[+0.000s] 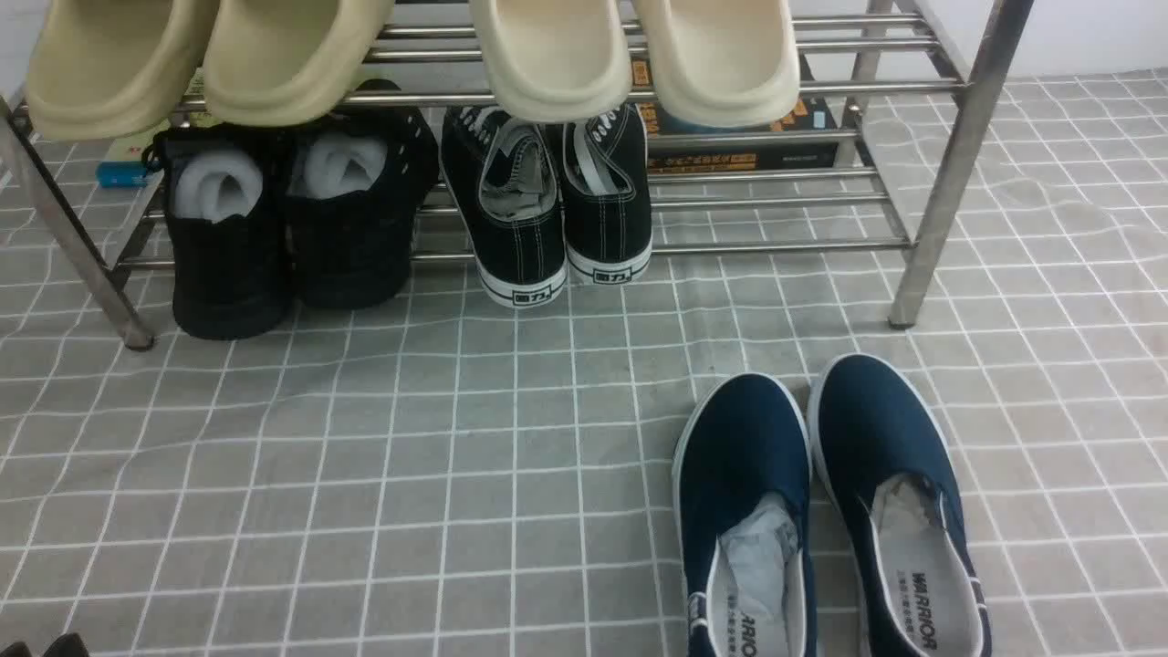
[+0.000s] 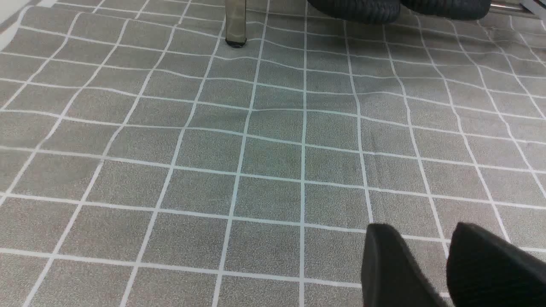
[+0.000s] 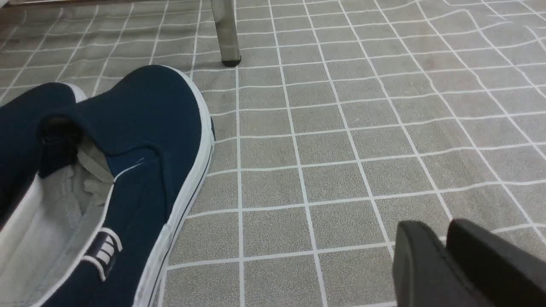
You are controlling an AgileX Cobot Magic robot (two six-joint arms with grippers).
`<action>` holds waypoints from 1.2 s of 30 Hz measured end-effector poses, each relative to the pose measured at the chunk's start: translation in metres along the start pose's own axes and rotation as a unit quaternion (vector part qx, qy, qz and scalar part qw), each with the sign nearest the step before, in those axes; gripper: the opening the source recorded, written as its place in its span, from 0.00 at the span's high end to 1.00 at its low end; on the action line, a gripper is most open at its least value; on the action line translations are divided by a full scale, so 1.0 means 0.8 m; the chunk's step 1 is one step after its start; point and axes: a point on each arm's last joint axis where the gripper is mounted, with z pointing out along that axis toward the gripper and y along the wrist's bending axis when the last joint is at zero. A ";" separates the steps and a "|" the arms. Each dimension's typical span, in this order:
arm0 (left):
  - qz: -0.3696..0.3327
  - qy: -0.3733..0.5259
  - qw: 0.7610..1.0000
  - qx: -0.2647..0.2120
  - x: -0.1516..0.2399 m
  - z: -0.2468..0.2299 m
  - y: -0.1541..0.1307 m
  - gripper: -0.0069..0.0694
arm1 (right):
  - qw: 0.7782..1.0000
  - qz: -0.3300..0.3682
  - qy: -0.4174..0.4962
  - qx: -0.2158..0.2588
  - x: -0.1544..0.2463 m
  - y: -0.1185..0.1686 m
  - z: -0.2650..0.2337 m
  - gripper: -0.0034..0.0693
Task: Take the shoes off the shelf with your hand from the grey coffee tablecloth.
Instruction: 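Reach toward the black shoes on the lower shelf of the shoe rack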
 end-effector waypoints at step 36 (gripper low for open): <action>-0.450 0.020 0.888 0.096 -0.005 -0.002 -0.021 0.59 | 1.000 0.001 0.000 0.000 0.000 0.000 0.000 0.75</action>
